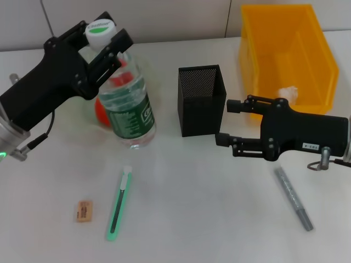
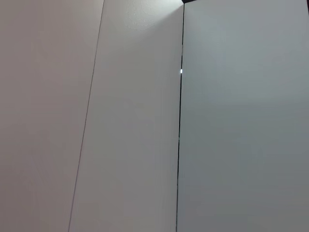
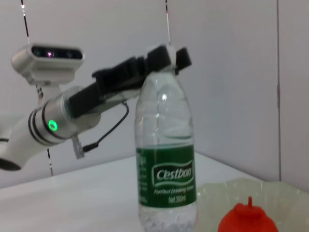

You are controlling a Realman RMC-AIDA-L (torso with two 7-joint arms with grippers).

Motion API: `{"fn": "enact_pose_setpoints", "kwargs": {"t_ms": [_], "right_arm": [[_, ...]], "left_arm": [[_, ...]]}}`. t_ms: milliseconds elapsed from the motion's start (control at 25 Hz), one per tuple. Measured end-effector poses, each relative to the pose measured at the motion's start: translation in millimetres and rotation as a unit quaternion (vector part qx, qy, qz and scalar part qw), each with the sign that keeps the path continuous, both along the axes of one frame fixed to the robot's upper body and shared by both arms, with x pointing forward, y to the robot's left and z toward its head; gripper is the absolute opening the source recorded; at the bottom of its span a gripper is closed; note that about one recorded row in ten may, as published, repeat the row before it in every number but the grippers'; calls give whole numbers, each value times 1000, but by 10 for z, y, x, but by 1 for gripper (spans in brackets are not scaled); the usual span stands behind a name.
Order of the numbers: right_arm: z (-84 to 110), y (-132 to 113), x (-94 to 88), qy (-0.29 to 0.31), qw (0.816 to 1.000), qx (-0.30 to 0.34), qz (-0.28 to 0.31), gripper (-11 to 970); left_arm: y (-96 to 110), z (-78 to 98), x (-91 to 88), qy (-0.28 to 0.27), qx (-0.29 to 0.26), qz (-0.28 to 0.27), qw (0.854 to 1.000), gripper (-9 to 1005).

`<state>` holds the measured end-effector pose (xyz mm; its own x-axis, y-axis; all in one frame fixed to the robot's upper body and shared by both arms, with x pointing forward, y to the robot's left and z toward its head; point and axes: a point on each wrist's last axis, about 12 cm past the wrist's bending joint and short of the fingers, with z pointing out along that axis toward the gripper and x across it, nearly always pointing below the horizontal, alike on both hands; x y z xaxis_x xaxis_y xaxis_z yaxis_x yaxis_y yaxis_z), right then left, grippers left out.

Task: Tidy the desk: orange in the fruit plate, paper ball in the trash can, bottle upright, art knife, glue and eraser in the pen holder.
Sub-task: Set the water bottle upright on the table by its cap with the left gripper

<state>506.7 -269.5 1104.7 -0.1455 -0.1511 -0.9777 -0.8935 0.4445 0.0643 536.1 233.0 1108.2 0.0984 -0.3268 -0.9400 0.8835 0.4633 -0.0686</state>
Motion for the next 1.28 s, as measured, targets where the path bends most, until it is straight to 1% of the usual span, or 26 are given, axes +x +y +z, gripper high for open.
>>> {"fn": "enact_pose_setpoints", "kwargs": {"t_ms": [200, 280, 360, 600, 840, 880, 1080, 1280], "right_arm": [[38, -57, -16, -4, 1000, 12, -3, 770], [46, -63, -22, -4, 1000, 15, -2, 770], [46, -63, -25, -4, 1000, 16, -1, 770], [40, -62, -35, -2, 1000, 19, -2, 770], [41, -70, -59, -2, 1000, 29, -2, 770], [40, -71, -62, -2, 1000, 30, -2, 770], [35, -72, -67, -1, 1000, 30, -2, 770], [35, -71, -68, -1, 1000, 31, -2, 770]], "left_arm": [[87, -82, -101, -4, 11, 19, 1000, 445], [101, -95, -115, -6, 14, 23, 1000, 445], [135, -148, -153, -13, 27, 38, 999, 445], [180, -240, -200, -25, 54, 67, 996, 445], [201, -291, -230, -22, 58, 78, 995, 446], [242, -326, -268, -21, 61, 91, 994, 446], [263, -393, -334, -32, 77, 107, 991, 446], [286, -445, -351, -28, 83, 122, 989, 446]]}}
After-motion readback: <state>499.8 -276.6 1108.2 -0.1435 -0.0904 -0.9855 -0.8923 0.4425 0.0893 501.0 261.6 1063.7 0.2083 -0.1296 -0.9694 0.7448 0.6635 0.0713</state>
